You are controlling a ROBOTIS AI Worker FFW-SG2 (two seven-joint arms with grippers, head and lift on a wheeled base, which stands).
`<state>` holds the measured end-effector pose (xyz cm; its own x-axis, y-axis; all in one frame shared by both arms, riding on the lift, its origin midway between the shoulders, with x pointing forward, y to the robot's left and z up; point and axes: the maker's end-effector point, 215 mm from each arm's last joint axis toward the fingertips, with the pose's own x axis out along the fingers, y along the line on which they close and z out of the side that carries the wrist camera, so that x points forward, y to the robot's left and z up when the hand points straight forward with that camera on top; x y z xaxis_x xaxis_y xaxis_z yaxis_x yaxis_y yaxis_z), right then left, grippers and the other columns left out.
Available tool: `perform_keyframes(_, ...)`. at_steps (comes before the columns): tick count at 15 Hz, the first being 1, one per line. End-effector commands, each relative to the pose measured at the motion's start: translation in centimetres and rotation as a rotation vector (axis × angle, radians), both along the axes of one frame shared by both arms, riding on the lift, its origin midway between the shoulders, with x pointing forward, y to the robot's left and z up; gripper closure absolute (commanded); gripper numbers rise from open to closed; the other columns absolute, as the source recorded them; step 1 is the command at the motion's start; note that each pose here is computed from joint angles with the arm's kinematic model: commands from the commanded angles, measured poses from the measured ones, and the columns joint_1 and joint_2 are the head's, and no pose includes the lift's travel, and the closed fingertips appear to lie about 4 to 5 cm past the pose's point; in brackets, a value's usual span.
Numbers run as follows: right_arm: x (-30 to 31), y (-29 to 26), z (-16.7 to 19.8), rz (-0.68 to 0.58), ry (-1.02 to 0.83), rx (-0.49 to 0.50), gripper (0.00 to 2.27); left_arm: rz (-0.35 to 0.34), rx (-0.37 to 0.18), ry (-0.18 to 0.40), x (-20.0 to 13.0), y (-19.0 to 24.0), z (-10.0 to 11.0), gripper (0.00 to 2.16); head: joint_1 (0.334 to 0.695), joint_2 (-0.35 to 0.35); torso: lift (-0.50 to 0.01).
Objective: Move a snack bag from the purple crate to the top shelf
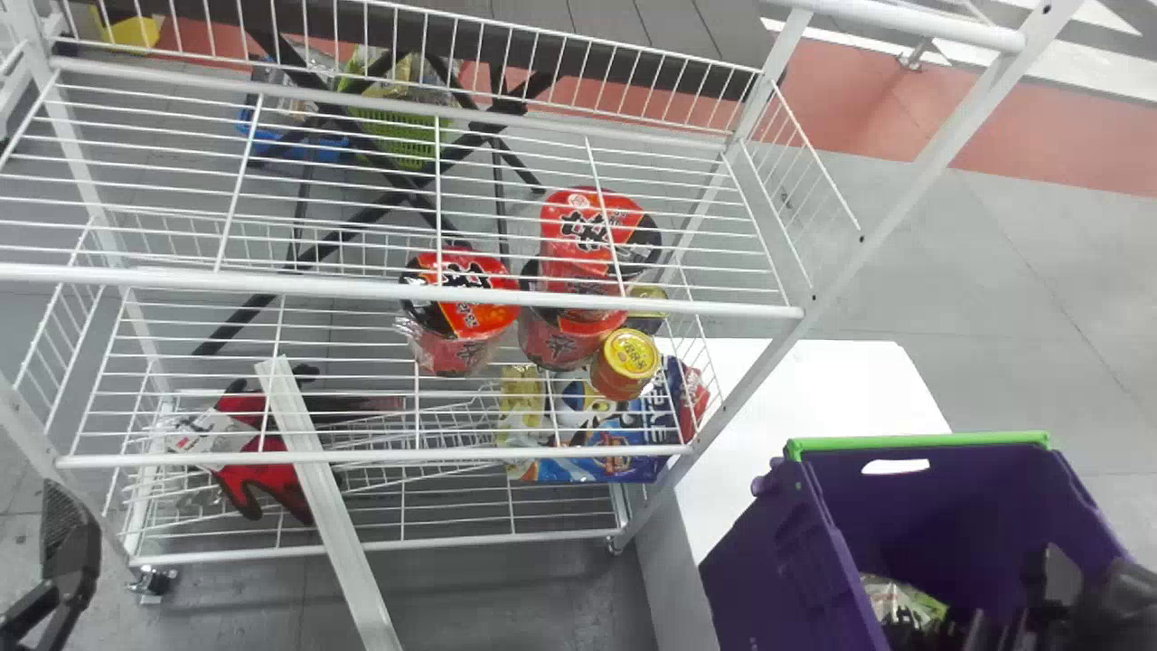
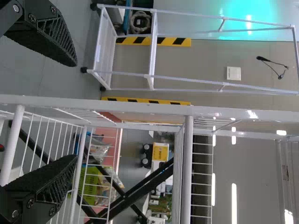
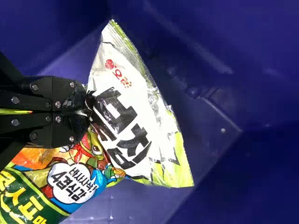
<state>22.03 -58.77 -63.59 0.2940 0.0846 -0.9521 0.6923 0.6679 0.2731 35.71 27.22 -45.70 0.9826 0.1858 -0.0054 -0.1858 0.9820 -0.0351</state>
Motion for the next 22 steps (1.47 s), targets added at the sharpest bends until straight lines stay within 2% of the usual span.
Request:
perform_keyframes(1,-0.25,-0.07,-0.06,0.006,0.016,-0.009,2.24,0.000,0.001,0.001,0.00,-0.01,-0.03,0.12,0.695,-0.350,-0.420)
perform_keyframes(22,-0.66,-0.14,-0.30,0.009,0.021,-0.013,2.25,-0.001,0.001,-0.006,0.13,0.11,0.25,0.12,0.695,-0.350,-0.336)
